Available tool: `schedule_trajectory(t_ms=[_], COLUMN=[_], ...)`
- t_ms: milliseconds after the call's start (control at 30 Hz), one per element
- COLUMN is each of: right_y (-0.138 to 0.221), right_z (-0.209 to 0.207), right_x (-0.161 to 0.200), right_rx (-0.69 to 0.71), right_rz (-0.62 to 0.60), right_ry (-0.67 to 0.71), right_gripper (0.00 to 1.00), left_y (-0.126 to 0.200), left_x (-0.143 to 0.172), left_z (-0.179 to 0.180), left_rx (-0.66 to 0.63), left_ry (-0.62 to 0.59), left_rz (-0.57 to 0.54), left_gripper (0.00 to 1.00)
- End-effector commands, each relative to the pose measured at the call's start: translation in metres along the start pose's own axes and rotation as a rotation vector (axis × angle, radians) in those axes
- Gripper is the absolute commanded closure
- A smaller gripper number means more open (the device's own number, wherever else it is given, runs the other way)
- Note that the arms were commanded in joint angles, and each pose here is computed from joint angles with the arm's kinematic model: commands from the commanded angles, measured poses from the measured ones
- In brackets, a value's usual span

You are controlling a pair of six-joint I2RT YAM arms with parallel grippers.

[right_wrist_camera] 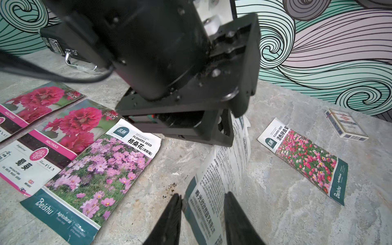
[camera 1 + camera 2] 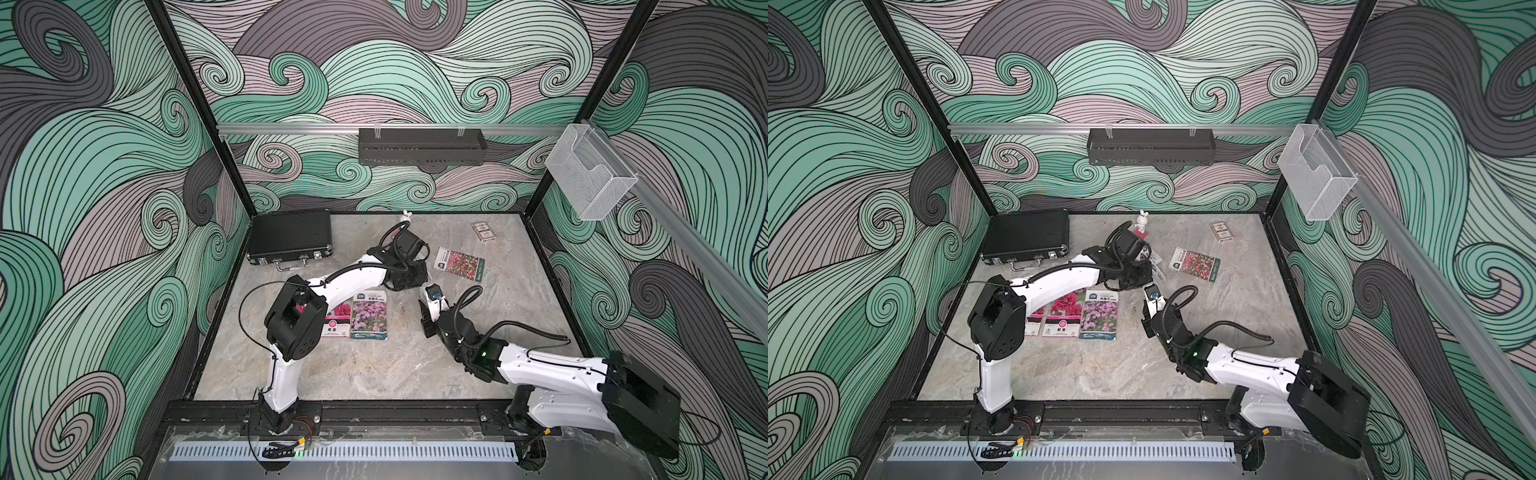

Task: Arrange the seed packets in a row
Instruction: Pick up the seed packet from the center of the board.

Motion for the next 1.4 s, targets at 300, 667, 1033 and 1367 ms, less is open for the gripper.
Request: schedule_trajectory(t_ms=[300, 667, 1033, 1367], right_y=[-0.004, 0.011, 0.055, 0.066], right_z=[-0.012, -0.023, -0.045, -0.055], right_x=[-0.009, -0.013, -0.031, -0.015], right_rx=[0.037, 0.042, -0.004, 0.014], right_rz=[-0.025, -0.059, -0.124, -0.042], right_ry=[-0.050, -0.097, -0.195, -0.477], right_gripper=[0.96, 1.00, 1.00, 1.00], left_y=[0.012, 0.021, 0.065, 0.119], left_x=[0.003, -0.002, -0.028, -0.067], left_z=[-0.010, -0.025, -0.059, -0.053], left_rx=[0.020, 0.051, 0.163, 0.187], left_ry=[-0.036, -0.049, -0.090, -0.072], left_rz=[-0.017, -0.035, -0.135, -0.304], left_gripper=[0.97, 0.78, 0.27, 0.22])
Point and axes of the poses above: each gripper's point midway between its finger pads, its own y axis back along the fingers, its own z axis along the line the jaws close on, x = y × z, the point moved 2 cm from there along y, back along the fingers, and after that the axes turned 15 degrees about y, right-handed, at the moved point
